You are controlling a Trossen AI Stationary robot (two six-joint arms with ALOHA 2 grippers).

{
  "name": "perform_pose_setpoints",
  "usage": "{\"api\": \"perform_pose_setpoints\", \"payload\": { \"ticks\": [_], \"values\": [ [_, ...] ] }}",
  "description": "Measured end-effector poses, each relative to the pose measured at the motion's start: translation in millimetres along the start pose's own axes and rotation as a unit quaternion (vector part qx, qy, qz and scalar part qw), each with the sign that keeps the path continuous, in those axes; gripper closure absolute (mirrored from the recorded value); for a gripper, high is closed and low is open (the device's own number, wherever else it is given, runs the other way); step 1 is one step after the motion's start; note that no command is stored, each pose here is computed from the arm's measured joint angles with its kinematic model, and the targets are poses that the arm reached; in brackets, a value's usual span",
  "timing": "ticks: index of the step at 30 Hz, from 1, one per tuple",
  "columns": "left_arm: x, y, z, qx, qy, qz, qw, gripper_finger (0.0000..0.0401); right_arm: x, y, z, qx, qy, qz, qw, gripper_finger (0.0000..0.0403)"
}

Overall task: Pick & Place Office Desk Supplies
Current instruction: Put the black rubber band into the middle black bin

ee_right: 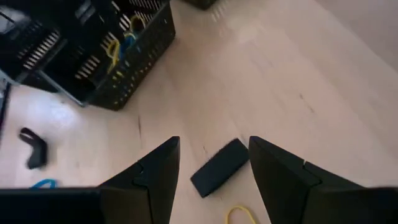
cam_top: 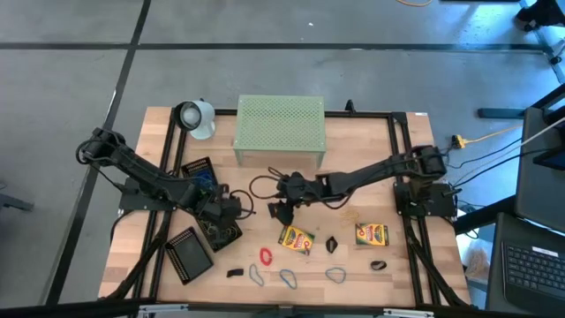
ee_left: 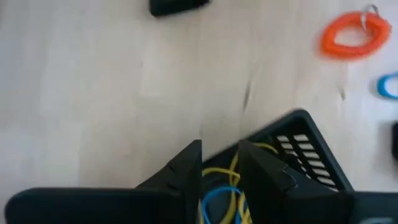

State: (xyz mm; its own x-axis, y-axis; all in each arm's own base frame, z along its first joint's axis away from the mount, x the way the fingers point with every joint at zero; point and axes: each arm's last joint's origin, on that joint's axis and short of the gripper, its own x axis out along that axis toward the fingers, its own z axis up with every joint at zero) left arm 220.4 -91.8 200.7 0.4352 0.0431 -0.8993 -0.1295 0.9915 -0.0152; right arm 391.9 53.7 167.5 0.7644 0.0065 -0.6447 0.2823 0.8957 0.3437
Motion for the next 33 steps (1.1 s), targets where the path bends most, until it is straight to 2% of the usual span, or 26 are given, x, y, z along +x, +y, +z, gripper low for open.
{"api": "perform_pose_setpoints", "payload": {
  "ticks": [5, 15, 18, 29, 33],
  "values": [
    [0.0, 1.1, 0.4, 0.0, -0.009, 0.018, 1.0, 0.0303, 21.5, -6.2, -15.4, -0.034, 0.017, -0.015, 0.999, 0.0209],
    [-0.2, 2.7, 1.2, 0.006, -0.024, 0.045, 0.999, 0.0303, 46.3, -21.4, -26.0, -0.023, 0.011, -0.036, 0.999, 0.0209],
    [-0.2, 2.6, 1.4, 0.021, -0.023, 0.045, 0.998, 0.0303, 48.0, -23.8, -28.7, -0.059, 0.015, -0.049, 0.997, 0.0209],
    [-0.2, 2.7, 1.3, 0.027, -0.023, 0.047, 0.998, 0.0303, 52.6, -23.5, -30.7, -0.188, 0.017, -0.034, 0.981, 0.0209],
    [-0.2, 2.7, 1.4, 0.026, -0.024, 0.047, 0.998, 0.0303, 53.6, -22.6, -32.6, -0.216, 0.03, -0.005, 0.976, 0.0209]
  ]
}}
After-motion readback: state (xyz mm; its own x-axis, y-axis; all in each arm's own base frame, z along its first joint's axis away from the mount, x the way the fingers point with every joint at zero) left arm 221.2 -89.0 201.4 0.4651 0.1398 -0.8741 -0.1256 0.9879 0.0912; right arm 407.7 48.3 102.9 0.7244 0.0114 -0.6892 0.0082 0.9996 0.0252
